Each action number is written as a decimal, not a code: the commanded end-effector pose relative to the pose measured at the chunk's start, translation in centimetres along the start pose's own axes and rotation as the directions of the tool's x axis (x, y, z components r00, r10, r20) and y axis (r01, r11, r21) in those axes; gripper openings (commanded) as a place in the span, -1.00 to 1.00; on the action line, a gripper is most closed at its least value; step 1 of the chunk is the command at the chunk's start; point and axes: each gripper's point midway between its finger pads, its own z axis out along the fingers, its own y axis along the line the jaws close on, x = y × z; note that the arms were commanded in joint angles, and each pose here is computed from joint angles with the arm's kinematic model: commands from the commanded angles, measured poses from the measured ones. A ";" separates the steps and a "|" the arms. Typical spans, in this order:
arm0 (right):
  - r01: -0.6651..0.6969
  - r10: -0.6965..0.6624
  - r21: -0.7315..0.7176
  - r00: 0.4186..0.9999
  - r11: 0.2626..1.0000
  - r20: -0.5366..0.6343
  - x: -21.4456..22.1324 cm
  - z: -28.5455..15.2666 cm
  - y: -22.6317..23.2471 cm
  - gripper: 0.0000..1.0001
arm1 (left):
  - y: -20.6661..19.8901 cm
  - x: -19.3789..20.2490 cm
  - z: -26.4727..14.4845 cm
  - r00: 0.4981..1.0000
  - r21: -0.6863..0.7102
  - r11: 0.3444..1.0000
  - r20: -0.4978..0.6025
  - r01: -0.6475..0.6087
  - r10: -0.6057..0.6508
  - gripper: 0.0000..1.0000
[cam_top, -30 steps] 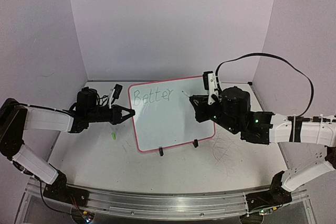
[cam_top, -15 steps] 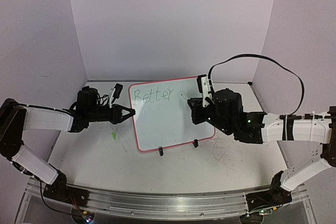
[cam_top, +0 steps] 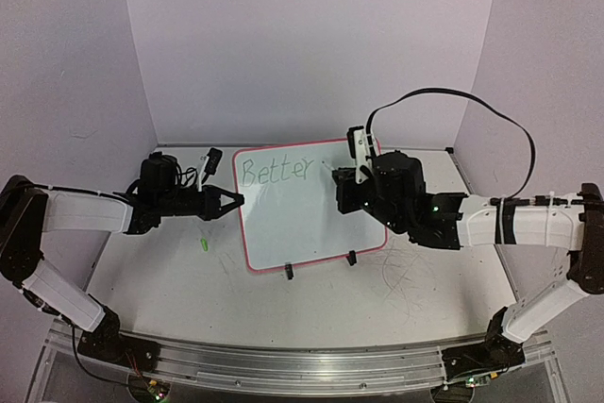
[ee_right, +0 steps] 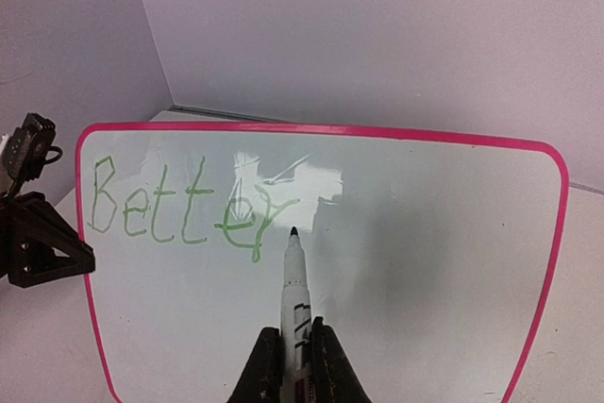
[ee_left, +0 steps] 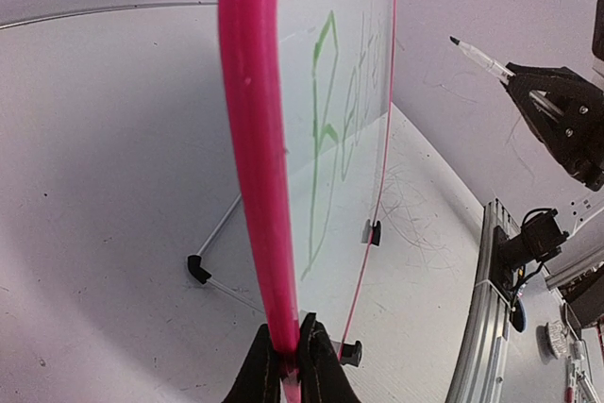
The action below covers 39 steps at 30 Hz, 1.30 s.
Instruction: Write a sentence on the whiteboard
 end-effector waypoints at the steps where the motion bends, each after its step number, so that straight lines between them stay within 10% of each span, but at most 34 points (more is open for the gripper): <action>1: -0.035 0.036 -0.021 0.998 0.999 0.059 -2.7 0.2 0.6 -1.00 | 1.9 -0.6 0.5 0.999 -0.095 0.995 0.005 -0.037 0.038 -1.00; 39: -0.052 0.051 0.042 0.998 0.998 0.034 -2.6 1.1 -2.3 -1.00 | 1.8 -0.6 0.7 0.999 -0.087 0.995 -0.007 -0.042 0.042 -1.00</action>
